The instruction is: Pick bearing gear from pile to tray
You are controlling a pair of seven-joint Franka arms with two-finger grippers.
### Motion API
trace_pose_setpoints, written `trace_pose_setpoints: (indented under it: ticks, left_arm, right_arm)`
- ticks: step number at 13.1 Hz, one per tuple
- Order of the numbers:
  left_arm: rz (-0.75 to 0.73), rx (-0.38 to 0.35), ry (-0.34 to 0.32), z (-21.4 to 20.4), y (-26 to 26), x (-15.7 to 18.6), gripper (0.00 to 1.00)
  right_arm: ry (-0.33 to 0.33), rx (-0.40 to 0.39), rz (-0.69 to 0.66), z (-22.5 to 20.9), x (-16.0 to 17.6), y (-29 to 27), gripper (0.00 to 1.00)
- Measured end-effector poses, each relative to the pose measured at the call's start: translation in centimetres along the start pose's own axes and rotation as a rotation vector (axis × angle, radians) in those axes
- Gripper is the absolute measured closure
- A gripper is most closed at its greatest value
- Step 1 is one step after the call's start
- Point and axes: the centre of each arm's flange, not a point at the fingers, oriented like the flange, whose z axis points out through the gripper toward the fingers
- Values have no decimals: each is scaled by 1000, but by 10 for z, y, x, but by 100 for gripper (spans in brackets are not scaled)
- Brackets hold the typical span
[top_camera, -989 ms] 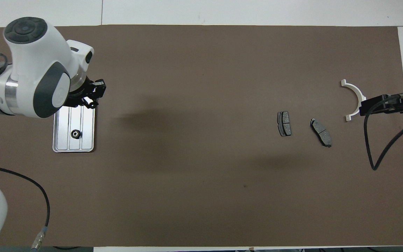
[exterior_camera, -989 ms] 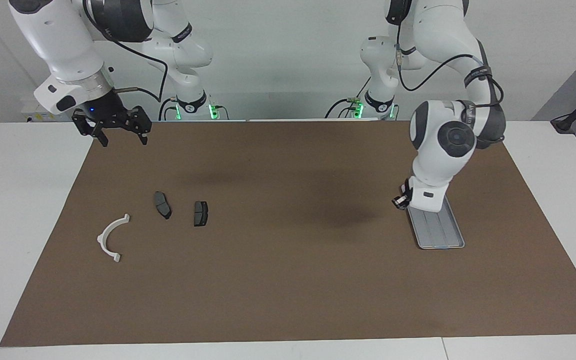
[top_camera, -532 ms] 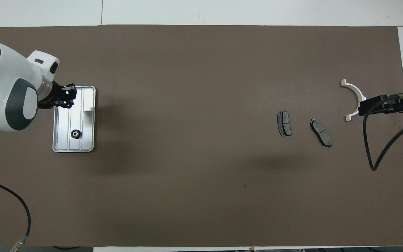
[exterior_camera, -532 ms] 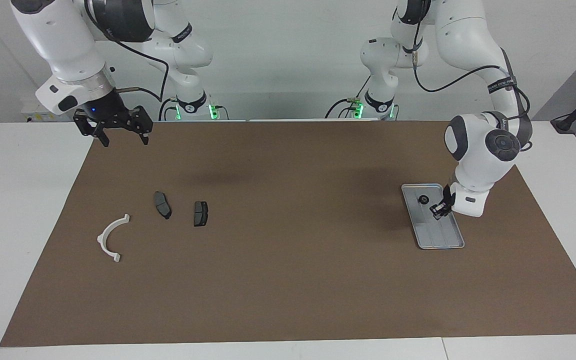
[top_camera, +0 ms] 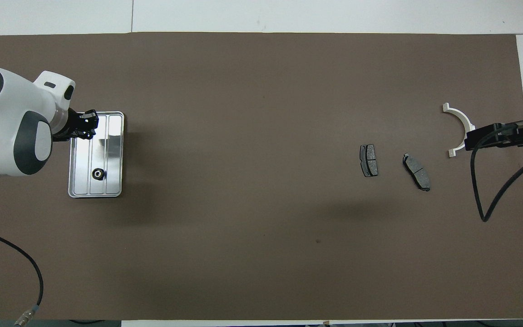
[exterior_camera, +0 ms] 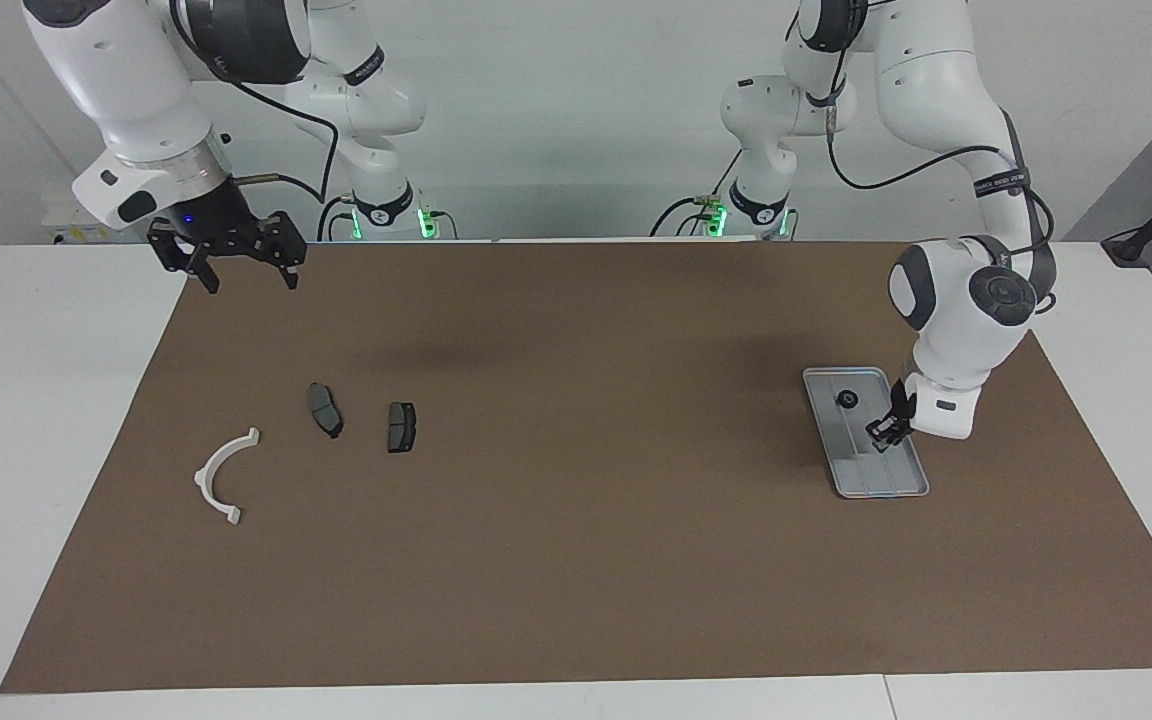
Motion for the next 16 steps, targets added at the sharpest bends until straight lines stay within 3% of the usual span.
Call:
trace_pose_setpoints:
  ticks: [13,16]
  left_arm:
    - [5,-10,17,35,1,-8,76]
    - [8,-11,15,36,2,-9,41]
  right_arm:
    - [-1,-23,0,0,0,3,0]
    - [-1,-24,2,0,0,4,0]
